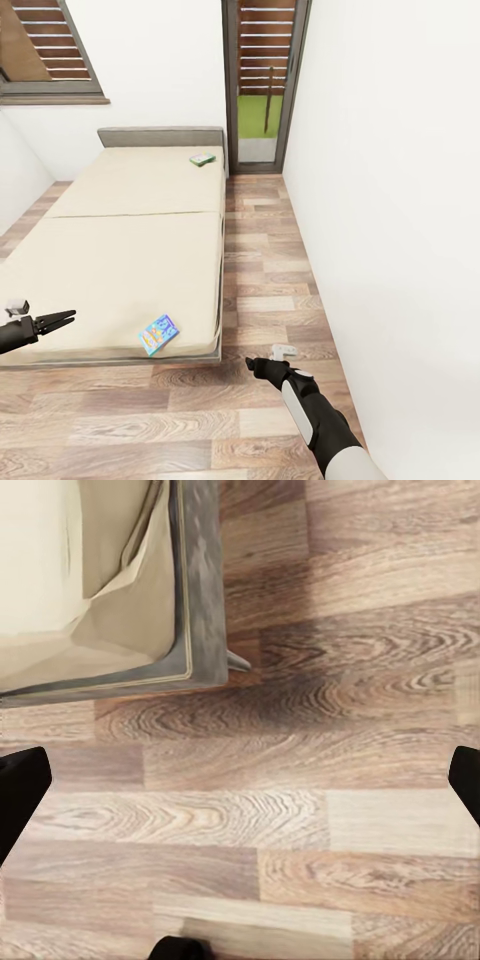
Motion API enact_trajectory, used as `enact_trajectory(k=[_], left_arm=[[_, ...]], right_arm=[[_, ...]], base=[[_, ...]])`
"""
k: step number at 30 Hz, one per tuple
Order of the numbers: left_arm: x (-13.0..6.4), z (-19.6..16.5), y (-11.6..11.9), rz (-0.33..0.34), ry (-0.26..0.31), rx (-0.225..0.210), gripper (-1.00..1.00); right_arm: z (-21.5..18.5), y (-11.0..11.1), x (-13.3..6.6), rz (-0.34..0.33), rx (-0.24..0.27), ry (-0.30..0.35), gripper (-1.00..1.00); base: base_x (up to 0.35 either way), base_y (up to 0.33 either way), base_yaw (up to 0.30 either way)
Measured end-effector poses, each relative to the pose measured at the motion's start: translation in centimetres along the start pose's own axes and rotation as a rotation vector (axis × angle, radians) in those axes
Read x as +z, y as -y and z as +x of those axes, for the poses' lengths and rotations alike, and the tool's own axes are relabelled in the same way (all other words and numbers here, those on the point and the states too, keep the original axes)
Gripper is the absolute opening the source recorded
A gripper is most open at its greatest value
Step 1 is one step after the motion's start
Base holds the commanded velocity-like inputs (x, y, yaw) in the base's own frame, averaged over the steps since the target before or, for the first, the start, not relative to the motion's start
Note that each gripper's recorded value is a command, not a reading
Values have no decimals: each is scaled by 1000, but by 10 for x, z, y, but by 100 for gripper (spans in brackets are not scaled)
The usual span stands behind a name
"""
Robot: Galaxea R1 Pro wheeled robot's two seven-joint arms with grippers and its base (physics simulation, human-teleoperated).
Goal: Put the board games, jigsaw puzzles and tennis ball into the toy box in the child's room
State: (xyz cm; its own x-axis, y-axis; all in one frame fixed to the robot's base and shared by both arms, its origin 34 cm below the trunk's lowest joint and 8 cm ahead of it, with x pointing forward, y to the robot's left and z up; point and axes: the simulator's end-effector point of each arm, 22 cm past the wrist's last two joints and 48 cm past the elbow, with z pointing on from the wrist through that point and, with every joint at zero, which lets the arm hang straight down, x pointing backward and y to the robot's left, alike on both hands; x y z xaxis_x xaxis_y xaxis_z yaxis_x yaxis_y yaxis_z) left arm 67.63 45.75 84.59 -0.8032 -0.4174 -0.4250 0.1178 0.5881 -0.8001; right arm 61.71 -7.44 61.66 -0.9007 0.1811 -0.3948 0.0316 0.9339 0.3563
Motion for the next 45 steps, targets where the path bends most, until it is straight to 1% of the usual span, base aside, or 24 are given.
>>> enact_trajectory(k=[45], left_arm=[[-15,-21,32,32,44,52,100]], right_arm=[[-34,-14,-22,-13,-24,70,100]], base=[[0,0,0]])
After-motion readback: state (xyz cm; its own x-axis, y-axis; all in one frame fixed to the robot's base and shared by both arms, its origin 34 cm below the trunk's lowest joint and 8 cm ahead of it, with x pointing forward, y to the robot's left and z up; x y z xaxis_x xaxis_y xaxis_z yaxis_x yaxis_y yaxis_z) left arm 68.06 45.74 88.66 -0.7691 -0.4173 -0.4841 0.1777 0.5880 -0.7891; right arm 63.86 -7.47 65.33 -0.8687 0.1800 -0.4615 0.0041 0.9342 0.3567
